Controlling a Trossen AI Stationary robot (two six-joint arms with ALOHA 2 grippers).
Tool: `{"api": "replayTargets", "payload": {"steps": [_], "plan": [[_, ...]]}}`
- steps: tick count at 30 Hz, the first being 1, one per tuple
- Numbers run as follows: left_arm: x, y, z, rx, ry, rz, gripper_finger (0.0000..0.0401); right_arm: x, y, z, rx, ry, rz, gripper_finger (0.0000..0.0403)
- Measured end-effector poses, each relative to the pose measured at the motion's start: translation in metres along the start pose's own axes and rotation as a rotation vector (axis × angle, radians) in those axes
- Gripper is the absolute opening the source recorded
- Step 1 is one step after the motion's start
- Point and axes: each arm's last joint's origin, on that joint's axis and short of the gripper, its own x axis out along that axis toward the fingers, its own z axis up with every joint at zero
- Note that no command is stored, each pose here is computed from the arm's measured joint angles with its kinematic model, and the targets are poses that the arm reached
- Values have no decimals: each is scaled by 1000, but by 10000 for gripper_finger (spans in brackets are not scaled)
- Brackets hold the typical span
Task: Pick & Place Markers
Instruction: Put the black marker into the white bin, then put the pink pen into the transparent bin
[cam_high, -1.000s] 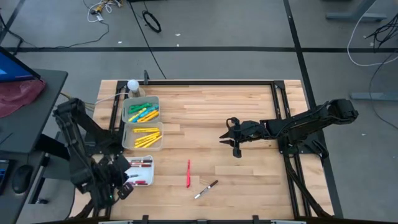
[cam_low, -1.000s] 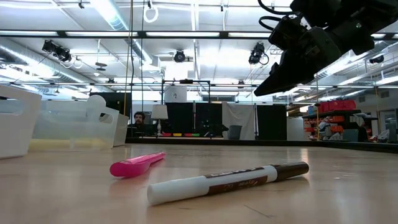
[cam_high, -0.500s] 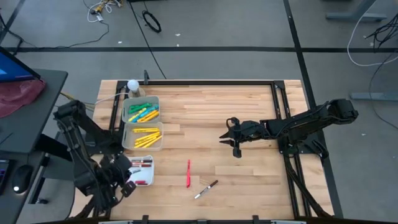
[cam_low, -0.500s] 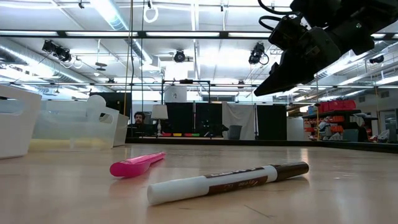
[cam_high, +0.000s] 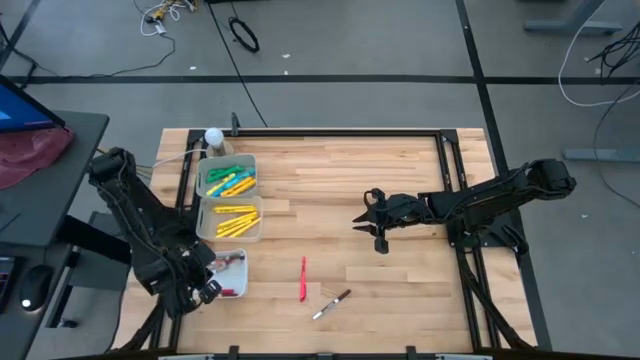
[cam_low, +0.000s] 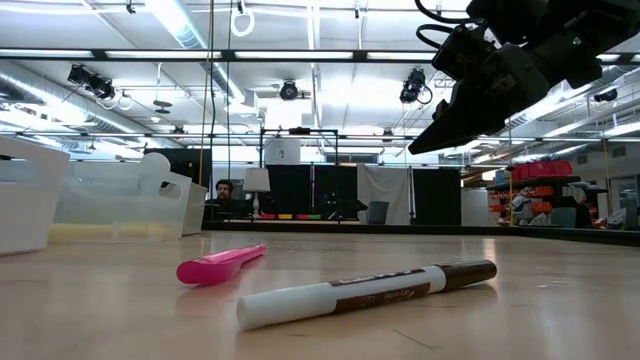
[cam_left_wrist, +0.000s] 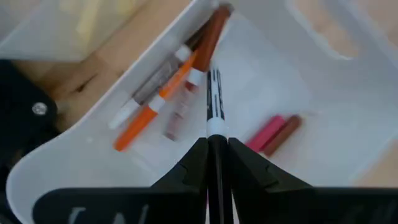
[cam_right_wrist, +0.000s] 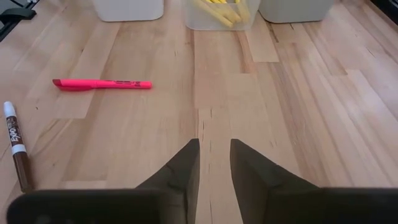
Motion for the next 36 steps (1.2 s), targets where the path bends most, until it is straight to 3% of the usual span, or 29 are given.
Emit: {"api": "replayTargets", "payload": {"steps": [4, 9, 18, 21, 25, 31, 36], "plan": [[9, 7, 2, -4, -18, 43, 62, 0, 0, 0, 1, 0, 1, 89], [9, 9, 7, 18, -9, 83, 114, 0, 0, 0, 5, 0, 3, 89], [-24, 5, 21, -45, 73, 2, 221, 0, 0, 0, 6, -3, 7, 89], [-39, -2, 32, -66, -10, -68, 231, 0, 0, 2, 7, -15, 8, 89], [-46, -15, 50, -22, -217, -173, 228, 0, 0, 4, 5, -43, 9, 89], [-28, -56, 87, 236, -471, -240, 211, 0, 0, 6, 5, -60, 9, 89], [6, -95, 129, 570, -473, -326, 198, 0, 1, 6, 5, -60, 12, 89]]}}
